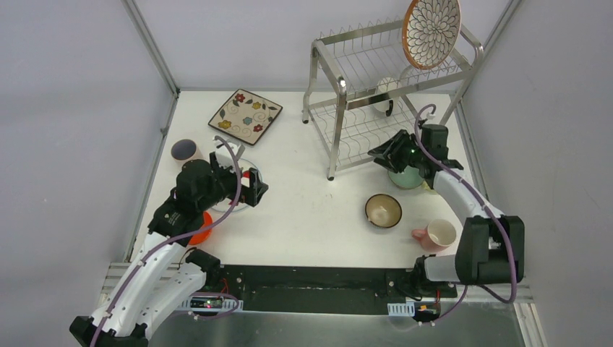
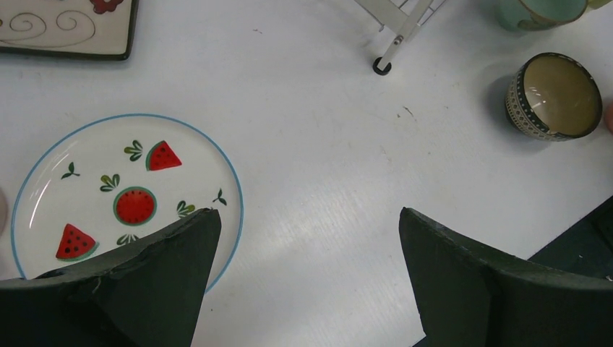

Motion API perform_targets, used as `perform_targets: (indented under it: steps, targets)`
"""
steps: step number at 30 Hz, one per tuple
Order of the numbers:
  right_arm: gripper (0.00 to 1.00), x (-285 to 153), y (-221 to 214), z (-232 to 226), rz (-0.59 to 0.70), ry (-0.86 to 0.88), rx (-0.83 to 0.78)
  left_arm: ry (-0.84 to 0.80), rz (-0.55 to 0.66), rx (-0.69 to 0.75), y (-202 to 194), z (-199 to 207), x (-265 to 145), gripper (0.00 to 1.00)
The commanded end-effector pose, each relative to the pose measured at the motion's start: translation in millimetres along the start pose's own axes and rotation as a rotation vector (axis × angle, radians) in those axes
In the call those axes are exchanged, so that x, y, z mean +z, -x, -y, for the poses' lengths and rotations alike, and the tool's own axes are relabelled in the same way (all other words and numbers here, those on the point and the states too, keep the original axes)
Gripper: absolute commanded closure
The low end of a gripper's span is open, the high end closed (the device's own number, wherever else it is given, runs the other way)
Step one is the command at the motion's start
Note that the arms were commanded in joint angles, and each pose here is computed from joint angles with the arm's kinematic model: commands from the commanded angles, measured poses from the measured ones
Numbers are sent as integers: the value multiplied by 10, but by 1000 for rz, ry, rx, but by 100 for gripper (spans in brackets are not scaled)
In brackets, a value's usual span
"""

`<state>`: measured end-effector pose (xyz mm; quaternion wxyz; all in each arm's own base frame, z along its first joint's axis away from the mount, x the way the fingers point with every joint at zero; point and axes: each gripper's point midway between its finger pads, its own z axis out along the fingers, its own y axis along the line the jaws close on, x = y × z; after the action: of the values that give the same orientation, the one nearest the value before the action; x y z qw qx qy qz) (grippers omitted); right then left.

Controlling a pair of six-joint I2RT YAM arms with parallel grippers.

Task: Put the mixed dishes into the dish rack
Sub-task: Turn the cup upside down in the dish rack, then pick up the cup at the corner of the board.

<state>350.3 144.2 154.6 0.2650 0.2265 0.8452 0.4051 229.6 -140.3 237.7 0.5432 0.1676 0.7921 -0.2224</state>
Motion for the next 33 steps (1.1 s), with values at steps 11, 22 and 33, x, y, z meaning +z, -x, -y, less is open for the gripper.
perform_targets:
  steps: [11,22,33]
  targets:
    - [56,-547,-736,-212,19,55,-232,230,-168,-18,-262,-442,201,1]
    - [55,-831,-1190,-299,56,94,-343,183,-485,-165,-876,-370,684,9]
    - [55,-1159,-1264,-258,100,103,-395,275,-599,-267,-1167,-492,960,13]
